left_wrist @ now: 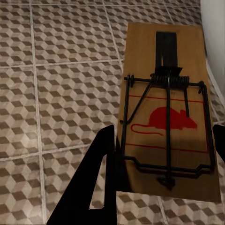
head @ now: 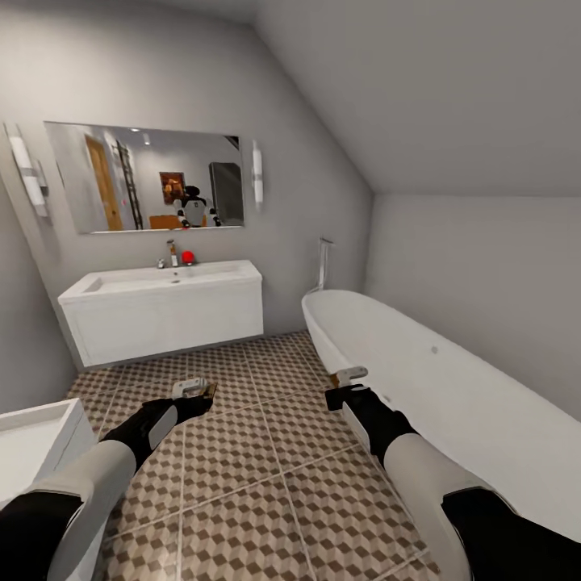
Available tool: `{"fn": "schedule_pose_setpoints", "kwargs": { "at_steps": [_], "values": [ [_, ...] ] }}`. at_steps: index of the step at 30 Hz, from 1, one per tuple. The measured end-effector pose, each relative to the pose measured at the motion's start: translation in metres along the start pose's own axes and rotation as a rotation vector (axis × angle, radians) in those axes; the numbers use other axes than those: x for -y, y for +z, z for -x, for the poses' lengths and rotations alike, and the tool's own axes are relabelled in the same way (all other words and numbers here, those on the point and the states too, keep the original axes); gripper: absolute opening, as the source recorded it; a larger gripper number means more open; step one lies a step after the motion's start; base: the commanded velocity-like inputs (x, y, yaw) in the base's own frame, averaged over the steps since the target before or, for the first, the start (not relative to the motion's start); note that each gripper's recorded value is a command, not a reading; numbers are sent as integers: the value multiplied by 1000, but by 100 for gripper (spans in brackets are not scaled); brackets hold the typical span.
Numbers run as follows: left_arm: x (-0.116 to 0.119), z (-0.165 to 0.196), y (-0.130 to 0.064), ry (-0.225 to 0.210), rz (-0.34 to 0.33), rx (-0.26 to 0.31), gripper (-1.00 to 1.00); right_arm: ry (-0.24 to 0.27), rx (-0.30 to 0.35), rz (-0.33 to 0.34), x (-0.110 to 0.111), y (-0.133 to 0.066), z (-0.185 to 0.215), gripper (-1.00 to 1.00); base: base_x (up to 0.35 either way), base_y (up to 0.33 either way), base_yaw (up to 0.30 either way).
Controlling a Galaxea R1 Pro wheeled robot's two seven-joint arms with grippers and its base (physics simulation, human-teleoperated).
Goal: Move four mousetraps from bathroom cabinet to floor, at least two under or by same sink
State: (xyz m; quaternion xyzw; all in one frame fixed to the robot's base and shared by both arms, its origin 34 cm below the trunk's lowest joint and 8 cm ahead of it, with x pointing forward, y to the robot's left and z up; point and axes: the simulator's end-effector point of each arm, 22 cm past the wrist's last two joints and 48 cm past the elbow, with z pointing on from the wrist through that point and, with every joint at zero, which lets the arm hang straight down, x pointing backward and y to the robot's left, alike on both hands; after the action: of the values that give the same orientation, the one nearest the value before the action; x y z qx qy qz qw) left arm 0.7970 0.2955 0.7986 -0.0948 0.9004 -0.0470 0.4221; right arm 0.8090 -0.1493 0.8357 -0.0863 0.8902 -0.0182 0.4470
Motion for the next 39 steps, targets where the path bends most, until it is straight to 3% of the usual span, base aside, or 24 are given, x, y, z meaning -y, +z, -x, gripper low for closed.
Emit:
{"fn": "schedule_pose_setpoints", "kwargs": {
  "at_steps": [14, 29, 39],
  "values": [
    [-1, -3, 0, 0, 2, -6, -100, -2, 0, -8, 2, 0, 0, -100, 322, 0, 8],
    [-1, -3, 0, 0, 2, -6, -100, -3, 1, 3, -1, 0, 0, -100, 322, 0, 237],
    [0, -3, 1, 1, 1, -6, -100, -3, -1, -3, 4, 0, -1, -100, 322, 0, 40]
  ]
}}
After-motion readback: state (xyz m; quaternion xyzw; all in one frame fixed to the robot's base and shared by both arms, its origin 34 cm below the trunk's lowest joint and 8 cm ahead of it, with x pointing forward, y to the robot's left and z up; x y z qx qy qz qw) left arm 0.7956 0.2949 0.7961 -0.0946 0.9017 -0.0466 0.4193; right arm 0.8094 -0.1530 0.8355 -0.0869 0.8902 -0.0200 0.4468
